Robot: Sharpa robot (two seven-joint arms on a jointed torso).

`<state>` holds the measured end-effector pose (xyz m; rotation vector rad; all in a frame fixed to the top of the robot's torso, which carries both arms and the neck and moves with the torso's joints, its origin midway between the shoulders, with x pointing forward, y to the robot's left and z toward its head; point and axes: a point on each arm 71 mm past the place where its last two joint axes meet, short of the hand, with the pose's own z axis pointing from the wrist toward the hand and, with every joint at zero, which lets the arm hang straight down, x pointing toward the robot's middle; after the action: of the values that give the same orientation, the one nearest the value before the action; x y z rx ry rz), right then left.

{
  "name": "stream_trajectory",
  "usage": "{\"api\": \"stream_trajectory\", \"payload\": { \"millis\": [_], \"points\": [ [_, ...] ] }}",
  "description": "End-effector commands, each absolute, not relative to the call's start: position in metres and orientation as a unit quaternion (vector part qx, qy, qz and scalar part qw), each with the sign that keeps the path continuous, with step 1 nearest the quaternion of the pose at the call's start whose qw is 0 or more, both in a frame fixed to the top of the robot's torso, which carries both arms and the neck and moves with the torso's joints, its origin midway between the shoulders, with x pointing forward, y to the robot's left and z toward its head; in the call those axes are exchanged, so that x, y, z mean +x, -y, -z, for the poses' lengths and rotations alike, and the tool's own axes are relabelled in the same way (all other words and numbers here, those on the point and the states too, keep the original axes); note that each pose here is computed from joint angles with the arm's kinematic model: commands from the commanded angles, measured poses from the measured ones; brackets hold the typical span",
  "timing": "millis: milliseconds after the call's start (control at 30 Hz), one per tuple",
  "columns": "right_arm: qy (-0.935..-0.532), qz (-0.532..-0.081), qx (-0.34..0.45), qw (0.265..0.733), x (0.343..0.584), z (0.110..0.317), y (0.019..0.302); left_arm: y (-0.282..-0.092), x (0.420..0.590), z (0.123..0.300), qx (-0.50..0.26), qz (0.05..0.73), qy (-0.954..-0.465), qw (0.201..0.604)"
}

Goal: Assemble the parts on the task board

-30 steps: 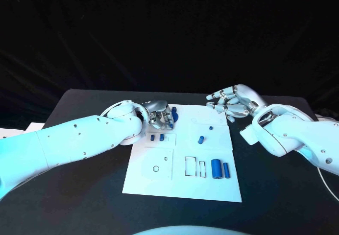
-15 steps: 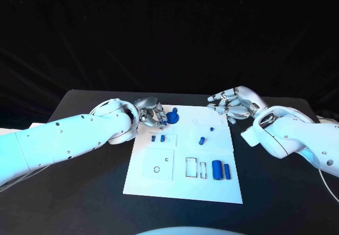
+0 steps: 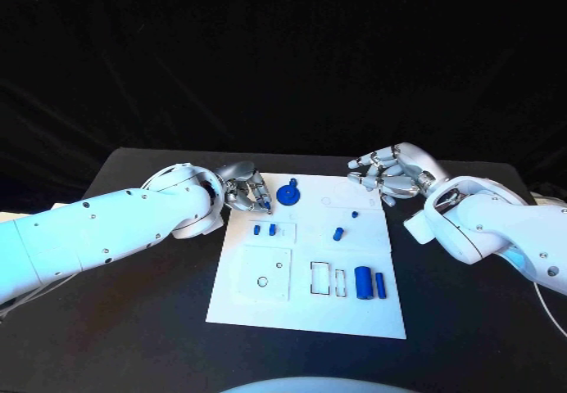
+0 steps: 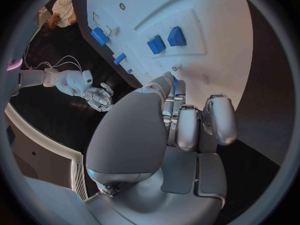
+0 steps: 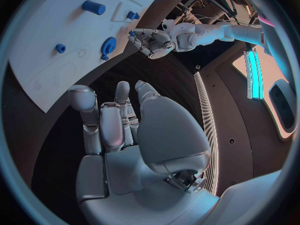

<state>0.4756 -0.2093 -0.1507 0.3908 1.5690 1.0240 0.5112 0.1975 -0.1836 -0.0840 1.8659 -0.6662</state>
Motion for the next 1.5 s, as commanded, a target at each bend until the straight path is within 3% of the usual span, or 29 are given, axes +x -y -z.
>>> {"api": "stream_trajectory", "payload": {
  "millis": [33,1500],
  "points": [
    [-0.671,-0.441,0.161,0.573,0.4751,0.1511,0.2081,-0.1947,0.5106,0.1864,-0.027,0.281,-0.798,0.533],
    [-0.671,-0.444,0.16,0.572,0.4742,0.1509,0.2055,-0.191,0.5138,0.1918,-0.014,0.26,-0.809,0.527]
  ]
}}
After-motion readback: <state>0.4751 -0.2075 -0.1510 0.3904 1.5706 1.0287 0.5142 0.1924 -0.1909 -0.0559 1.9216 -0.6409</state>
